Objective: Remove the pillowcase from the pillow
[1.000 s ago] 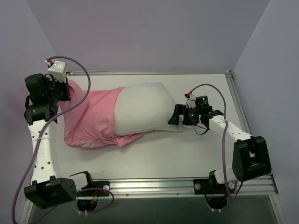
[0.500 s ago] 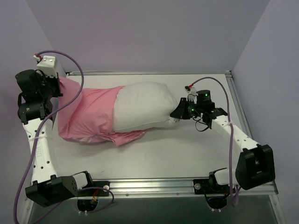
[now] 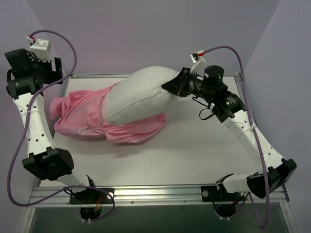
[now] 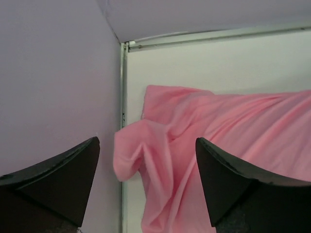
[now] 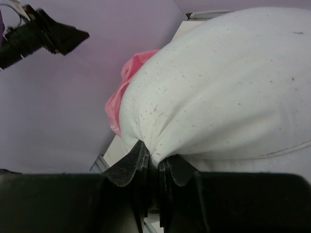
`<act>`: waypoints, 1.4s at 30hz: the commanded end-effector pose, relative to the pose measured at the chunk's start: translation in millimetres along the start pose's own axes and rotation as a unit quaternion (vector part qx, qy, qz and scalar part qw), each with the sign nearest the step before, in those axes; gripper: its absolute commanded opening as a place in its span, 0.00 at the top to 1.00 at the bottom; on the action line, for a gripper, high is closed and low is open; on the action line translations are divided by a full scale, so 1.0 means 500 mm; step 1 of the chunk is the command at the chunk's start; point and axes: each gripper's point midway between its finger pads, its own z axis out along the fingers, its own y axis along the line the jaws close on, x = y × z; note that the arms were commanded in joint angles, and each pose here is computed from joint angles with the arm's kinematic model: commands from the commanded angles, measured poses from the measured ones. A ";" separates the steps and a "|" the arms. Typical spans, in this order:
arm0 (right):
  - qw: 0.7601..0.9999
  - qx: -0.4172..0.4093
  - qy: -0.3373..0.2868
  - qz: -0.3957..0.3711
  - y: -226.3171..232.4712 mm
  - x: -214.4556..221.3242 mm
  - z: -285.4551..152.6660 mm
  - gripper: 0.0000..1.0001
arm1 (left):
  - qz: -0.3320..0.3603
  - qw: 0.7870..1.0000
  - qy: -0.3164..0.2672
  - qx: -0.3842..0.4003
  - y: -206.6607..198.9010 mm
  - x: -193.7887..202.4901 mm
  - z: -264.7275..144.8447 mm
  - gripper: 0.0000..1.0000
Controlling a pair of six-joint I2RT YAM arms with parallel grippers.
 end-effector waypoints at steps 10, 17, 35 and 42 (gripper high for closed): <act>0.981 0.020 -0.174 0.078 0.017 -0.164 0.010 1.00 | 0.120 0.946 -0.047 0.297 -0.325 0.006 -0.292 0.06; 0.976 0.048 -0.194 0.083 -0.001 -0.177 0.002 1.00 | 0.164 0.929 0.134 0.303 -0.345 0.247 -0.324 0.16; 0.972 0.107 -0.185 0.102 -0.089 -0.148 0.052 1.00 | 0.484 0.766 0.098 0.412 -0.623 0.404 -0.304 0.04; 0.967 0.126 -0.194 0.107 -0.102 -0.144 0.037 1.00 | 0.717 0.652 -0.014 0.246 -0.714 0.423 -0.211 0.06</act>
